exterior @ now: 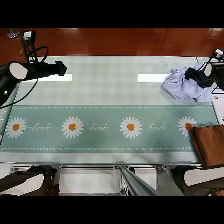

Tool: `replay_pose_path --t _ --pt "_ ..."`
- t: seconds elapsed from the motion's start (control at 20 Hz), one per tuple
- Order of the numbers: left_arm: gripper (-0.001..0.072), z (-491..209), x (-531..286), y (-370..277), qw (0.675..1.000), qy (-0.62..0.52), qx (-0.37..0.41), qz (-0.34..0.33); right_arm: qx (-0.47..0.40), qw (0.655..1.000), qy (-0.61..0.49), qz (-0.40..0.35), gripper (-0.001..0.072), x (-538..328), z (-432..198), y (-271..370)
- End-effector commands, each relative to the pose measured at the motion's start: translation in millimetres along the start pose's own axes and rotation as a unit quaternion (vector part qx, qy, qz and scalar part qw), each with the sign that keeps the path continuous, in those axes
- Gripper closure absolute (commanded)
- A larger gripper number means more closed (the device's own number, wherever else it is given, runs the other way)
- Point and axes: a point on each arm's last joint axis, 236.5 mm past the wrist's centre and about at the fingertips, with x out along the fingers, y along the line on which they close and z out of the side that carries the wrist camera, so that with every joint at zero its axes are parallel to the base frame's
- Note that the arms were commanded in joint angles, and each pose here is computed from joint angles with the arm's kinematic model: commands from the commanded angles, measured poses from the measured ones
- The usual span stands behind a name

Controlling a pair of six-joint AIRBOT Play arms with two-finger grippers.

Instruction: Fold the shirts.

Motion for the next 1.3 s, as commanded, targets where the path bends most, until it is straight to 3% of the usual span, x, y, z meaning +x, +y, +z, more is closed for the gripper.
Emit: replay_pose_path --t 0.0,0.05,0.1,0.15,0.25,0.35,0.6,0.9,1.25 --pt "0.0004 -34 8 -2 0.998 0.068 -0.007 -0.008 0.004 0.986 0.164 0.036 0.0103 20 -51 6" --pt "0.0004 -44 8 -3 0.996 0.087 -0.008 -0.011 -0.01 0.979 0.198 0.047 0.0157 17 -63 13" --pt "0.0004 -51 6 -4 0.995 0.103 -0.008 -0.013 -0.032 0.97 0.229 0.071 0.0445 10 -74 26" --pt "0.0004 -58 1 -4 0.992 0.127 -0.009 -0.017 -0.05 0.964 0.241 0.101 0.0687 0 -77 38" --pt "0.0004 -65 -17 1 0.985 0.17 -0.016 -0.02 -0.051 0.959 0.221 0.171 0.0687 -34 -57 71" --pt "0.0004 -57 -43 15 0.983 0.179 -0.028 -0.015 -0.064 0.963 0.125 0.229 0.0687 -92 -6 100" --pt "0.0004 -56 -132 16 0.989 0.146 -0.032 -0.005 -0.096 0.948 -0.079 0.295 0.0687 -259 67 116" --pt "0.0004 -88 -201 -35 0.997 0.037 -0.041 -0.059 -0.125 0.875 -0.277 0.377 0.0688 -443 84 114" --pt "0.0004 -99 -202 -54 0.992 0.003 -0.073 -0.102 -0.209 0.779 -0.39 0.444 0.0688 -596 48 114"
